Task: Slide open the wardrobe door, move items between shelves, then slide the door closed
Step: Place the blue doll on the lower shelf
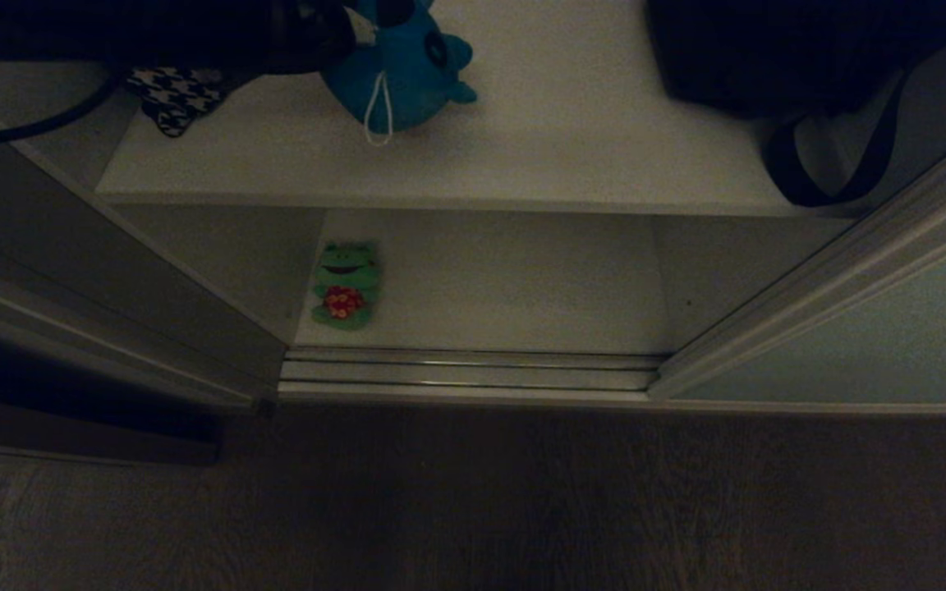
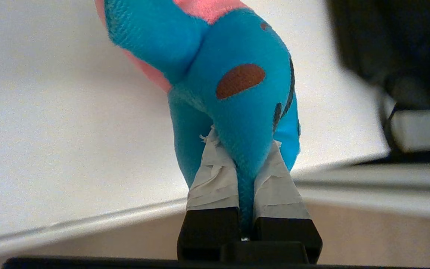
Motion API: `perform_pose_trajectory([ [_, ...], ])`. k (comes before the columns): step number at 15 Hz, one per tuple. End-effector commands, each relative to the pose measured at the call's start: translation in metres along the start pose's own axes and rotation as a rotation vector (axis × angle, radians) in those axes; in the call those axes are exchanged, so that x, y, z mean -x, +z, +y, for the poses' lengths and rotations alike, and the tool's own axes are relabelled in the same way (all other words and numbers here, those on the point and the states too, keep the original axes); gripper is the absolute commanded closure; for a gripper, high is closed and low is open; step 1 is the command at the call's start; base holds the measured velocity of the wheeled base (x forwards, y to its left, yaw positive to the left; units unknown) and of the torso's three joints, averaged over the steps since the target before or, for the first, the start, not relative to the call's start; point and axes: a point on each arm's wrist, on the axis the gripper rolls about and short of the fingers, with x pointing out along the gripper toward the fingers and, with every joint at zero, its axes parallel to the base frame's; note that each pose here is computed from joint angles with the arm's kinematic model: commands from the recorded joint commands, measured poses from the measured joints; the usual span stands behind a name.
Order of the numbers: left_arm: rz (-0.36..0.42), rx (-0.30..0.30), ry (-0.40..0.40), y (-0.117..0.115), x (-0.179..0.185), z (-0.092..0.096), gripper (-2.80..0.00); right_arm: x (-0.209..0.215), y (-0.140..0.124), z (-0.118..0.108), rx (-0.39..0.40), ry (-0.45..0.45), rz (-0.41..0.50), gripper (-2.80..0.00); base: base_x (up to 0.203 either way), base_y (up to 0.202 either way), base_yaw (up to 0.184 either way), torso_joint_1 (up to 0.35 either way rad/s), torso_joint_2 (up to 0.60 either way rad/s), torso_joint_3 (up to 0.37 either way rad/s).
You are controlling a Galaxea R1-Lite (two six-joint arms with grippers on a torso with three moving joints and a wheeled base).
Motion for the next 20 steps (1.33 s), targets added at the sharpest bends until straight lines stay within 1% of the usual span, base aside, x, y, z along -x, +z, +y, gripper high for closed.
perform_pose_trajectory([
  [1,-0.056,-0.024,-0.001,0.016,0.043,0.0,0.0,0.0,0.0,0.0,0.0,0.001,0.0,0.0,0.0,0.0,0.0,0.0,0.0,0.0],
  [3,-0.05,-0.058,0.019,0.013,0.064,0.004,0.0,0.0,0.0,0.0,0.0,0.0,0.0,0.0,0.0,0.0,0.0,0.0,0.0,0.0],
  [6,-0.006,-0.077,0.06,-0.003,0.085,0.014,0.0,0.0,0.0,0.0,0.0,0.0,0.0,0.0,0.0,0.0,0.0,0.0,0.0,0.0],
  [9,0.071,-0.064,0.085,-0.026,0.086,0.022,0.0,0.0,0.0,0.0,0.0,0.0,-0.001,0.0,0.0,0.0,0.0,0.0,0.0,0.0],
  [11,0.066,-0.042,0.085,-0.026,0.086,0.022,0.0,0.0,0.0,0.0,0.0,0.001,-0.001,0.0,-0.069,0.0,0.0,0.001,0.0,0.001],
  [15,0.049,-0.039,0.083,-0.021,0.081,0.021,0.0,0.0,0.0,0.0,0.0,0.001,-0.002,0.0,-0.194,0.0,-0.001,0.003,0.0,0.004],
  [17,0.077,-0.035,0.085,-0.028,0.076,0.023,0.0,0.0,0.0,0.0,0.0,0.001,-0.002,0.0,-0.184,0.0,0.001,0.001,0.0,0.006],
  [20,0.148,-0.009,0.091,-0.045,0.076,0.026,0.0,0.0,0.0,0.0,0.0,0.001,-0.001,0.0,-0.027,0.0,0.0,-0.005,0.0,0.002],
])
